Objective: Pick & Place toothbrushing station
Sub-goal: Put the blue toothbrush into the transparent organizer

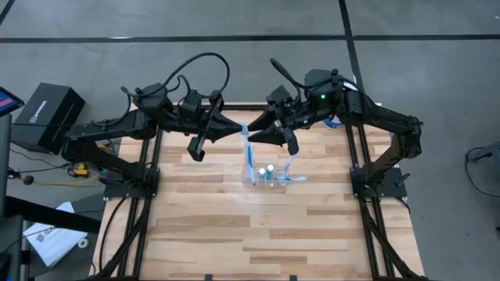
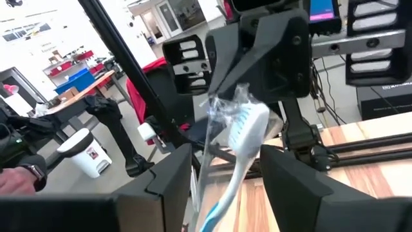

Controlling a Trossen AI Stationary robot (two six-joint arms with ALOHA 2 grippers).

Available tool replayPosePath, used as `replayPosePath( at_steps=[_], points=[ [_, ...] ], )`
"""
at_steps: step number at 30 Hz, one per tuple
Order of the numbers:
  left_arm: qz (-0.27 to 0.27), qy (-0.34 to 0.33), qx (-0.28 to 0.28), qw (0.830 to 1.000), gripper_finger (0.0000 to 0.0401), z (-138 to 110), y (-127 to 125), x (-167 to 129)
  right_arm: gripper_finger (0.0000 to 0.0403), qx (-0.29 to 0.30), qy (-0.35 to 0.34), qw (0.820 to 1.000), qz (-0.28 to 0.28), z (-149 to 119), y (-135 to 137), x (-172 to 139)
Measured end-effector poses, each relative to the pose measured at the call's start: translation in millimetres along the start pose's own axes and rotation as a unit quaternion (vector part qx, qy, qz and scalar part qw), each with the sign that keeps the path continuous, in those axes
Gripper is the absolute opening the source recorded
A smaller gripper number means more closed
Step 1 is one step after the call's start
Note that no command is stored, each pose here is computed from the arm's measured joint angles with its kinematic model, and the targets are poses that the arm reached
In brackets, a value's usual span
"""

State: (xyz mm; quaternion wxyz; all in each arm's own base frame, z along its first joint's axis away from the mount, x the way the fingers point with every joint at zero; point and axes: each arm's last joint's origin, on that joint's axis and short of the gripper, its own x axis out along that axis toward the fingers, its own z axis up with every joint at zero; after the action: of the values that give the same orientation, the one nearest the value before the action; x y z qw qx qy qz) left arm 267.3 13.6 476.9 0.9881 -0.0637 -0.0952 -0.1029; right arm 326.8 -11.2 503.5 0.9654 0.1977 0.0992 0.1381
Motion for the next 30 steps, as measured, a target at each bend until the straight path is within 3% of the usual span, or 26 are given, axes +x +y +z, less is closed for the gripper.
replayPosePath(
  at_steps=[18, 30],
  points=[
    [-0.005, -0.033, 0.007, 0.999, 0.0, 6, -1, 1, 0.0174, 0.003, 0.012, 1.0, 0.002, -1, -2, -1],
    [-0.02, -0.033, -0.005, 0.999, 0.0, -6, 7, 17, 0.0161, -0.002, 0.001, 1.0, 0.006, 1, -2, -1]
  ],
)
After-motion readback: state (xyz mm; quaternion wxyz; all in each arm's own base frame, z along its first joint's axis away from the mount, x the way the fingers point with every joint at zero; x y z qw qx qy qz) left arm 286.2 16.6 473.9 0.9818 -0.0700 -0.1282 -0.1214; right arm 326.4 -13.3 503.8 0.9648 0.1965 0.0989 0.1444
